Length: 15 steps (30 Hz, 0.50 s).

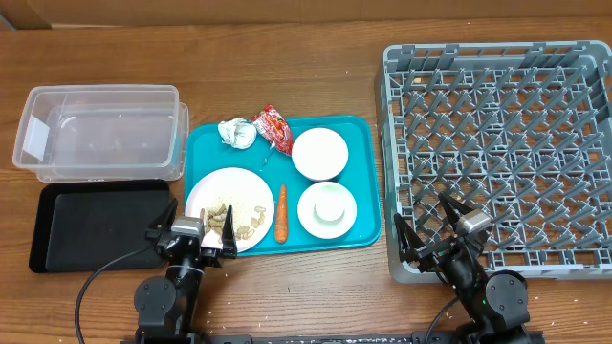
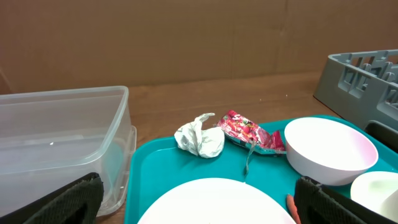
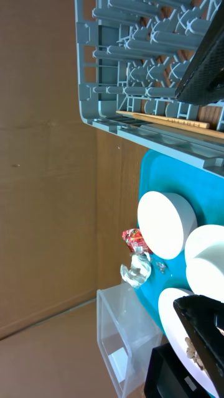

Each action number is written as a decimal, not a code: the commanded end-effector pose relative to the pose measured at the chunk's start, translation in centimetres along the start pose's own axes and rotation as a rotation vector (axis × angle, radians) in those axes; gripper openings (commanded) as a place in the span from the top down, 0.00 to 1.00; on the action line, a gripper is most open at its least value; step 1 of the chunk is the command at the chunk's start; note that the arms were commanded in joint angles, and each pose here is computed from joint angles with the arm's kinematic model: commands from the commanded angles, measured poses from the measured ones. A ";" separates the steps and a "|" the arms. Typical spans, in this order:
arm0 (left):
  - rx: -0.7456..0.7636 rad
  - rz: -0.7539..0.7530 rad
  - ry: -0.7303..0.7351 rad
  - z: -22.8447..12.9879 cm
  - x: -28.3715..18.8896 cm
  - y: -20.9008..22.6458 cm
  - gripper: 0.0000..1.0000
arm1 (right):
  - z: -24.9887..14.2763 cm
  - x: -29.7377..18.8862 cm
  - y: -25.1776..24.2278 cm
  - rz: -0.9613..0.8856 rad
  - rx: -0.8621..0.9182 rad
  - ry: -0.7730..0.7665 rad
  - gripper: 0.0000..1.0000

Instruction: Sort waste into correct bins and load items into the dishwasher

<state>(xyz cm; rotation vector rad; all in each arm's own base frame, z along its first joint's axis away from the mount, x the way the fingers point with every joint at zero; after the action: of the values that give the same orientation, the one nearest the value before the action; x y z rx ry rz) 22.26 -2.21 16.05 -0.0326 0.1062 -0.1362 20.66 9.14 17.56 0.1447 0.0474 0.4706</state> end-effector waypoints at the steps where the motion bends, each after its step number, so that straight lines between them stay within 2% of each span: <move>1: -0.010 -0.001 -0.006 -0.1 0.0 0.0 0.00 | -0.1 0.0 0.1 0.006 -0.001 -0.007 0.00; 13: 0.006 0.001 -0.017 0.2 0.0 0.0 0.00 | -0.1 0.0 0.1 0.006 -0.001 -0.007 0.00; 15: -0.021 -0.038 -0.030 0.5 0.0 -0.5 0.00 | -0.1 0.0 0.1 0.006 -0.001 -0.007 0.00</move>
<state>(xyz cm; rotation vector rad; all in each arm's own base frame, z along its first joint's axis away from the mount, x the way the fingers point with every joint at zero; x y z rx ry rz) 22.30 -2.22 16.37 -0.0315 0.0916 -0.1368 20.66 9.14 17.56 0.1443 0.0473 0.4706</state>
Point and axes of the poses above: each gripper's point midway between its finger pads, its own x axis out along the fingers, its own y axis along the line the jaws close on, z = x × y, the point moved 2 cm from there along -x, back along the fingers, and after that the axes turned 3 degrees about -x, right-handed, at the moved point
